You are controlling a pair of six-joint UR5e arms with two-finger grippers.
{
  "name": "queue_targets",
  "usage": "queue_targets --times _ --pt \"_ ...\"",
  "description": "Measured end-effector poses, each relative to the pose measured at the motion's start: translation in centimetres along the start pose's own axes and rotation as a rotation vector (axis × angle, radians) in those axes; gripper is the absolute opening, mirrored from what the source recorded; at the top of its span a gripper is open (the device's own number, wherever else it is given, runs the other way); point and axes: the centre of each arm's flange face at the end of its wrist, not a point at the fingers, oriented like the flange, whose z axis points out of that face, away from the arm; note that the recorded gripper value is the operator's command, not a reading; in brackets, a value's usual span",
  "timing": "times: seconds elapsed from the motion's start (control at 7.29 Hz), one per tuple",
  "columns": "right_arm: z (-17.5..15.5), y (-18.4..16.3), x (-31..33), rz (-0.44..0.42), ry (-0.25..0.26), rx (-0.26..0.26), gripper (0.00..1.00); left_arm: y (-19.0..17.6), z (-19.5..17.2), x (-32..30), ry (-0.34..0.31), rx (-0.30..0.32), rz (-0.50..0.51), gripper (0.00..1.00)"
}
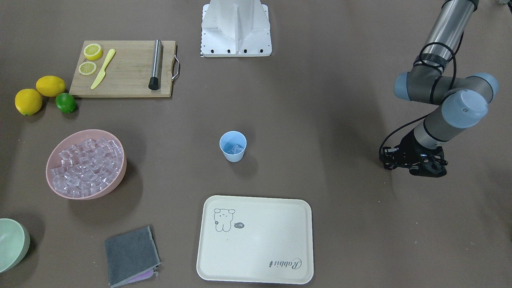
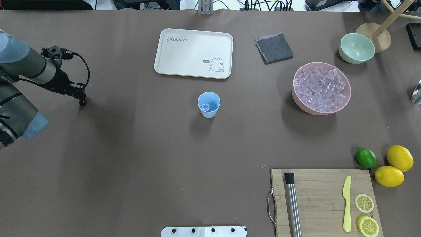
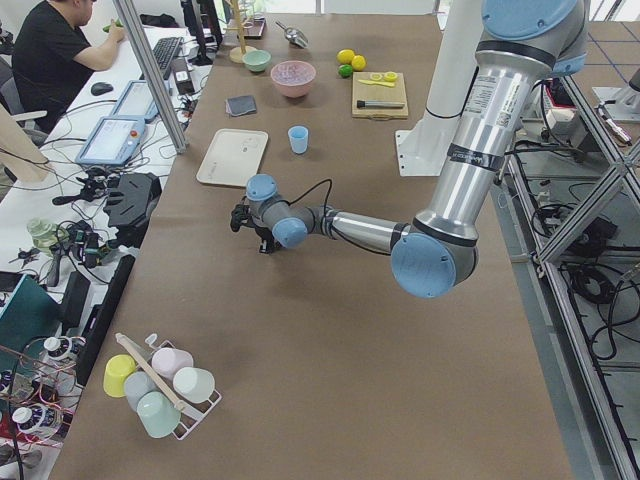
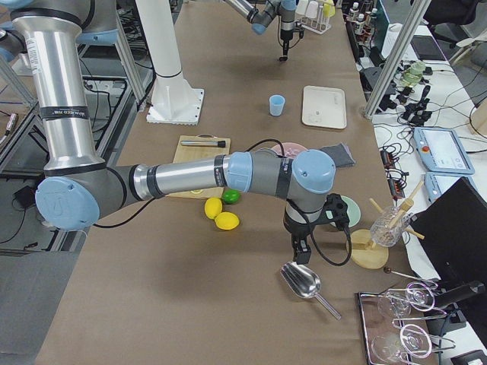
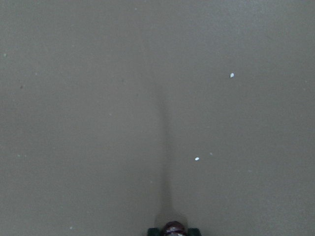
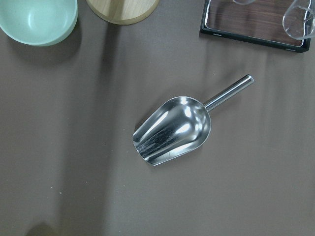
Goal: Put ice and cherries in cup
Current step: 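Carry the cherries with the left gripper over the light-blue cup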
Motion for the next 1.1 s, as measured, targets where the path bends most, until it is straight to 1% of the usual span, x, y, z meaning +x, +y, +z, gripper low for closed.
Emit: queue_targets --times 0.14,0.27,0.55,0.69,0.82,1.1 --pt "-0.1 0.1 0.1 0.001 0.0 0.001 0.99 -0.8 -1.0 1.3 0.012 0.009 0.001 0.29" --pt "-0.1 0.2 0.2 0.004 0.0 0.002 0.99 -2.2 -2.6 4.0 0.022 0.019 -0.014 0.29" --pt "-0.1 0.5 0.7 0.016 -0.001 0.002 0.99 -5.3 -7.2 12.2 0.051 0.039 -0.114 0.29" --pt "0.0 0.5 0.8 0.029 -0.005 -0.001 0.99 -6.1 -9.0 16.5 0.076 0.046 -0.174 0.3" --pt "0.0 0.3 0.7 0.065 -0.013 0.001 0.99 -5.9 -10.0 21.0 0.105 0.051 -0.234 0.3" --pt "-0.2 -0.1 0.4 0.171 -0.037 0.016 0.99 -5.1 -11.4 29.6 0.144 0.063 -0.335 0.3"
